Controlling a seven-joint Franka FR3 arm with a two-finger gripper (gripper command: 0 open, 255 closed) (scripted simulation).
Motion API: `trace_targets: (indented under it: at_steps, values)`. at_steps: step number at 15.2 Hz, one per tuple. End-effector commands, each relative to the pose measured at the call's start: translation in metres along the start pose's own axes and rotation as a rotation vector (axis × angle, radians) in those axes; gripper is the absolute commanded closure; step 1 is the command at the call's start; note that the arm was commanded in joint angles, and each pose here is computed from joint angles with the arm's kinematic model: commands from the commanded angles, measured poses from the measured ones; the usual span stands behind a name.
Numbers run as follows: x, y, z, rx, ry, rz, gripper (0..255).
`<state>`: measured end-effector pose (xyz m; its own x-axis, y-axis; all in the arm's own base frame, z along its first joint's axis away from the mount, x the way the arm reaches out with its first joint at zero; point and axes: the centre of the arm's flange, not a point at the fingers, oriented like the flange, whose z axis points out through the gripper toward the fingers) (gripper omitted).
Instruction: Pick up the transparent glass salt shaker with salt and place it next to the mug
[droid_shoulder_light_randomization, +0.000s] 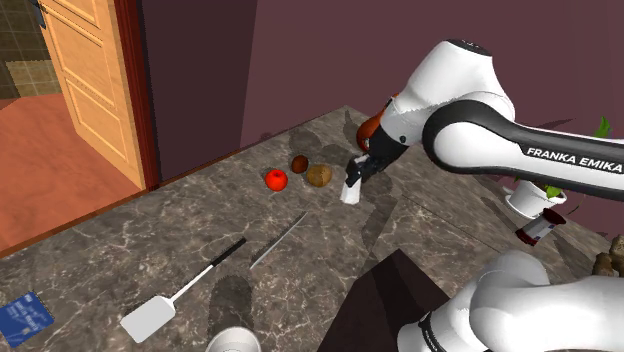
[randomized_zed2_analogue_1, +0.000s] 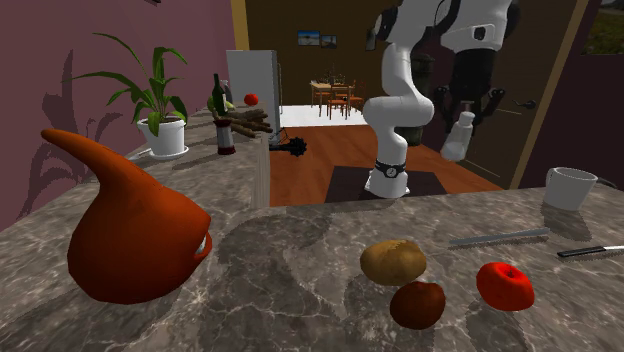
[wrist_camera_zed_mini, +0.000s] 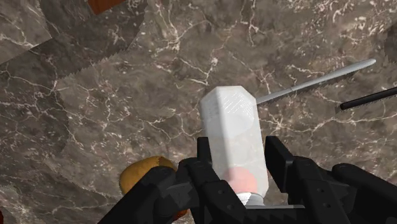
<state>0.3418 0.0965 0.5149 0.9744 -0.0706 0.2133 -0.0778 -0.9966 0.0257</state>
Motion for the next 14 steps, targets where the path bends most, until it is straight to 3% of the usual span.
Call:
trace_targets:
  at_steps: [1, 14]
  values:
    - [-0.011, -0.022, -0.005, 0.000, 0.000, 0.002, 255]
    - [-0.080, -0.178, -0.025, 0.000, 0.000, 0.002, 255]
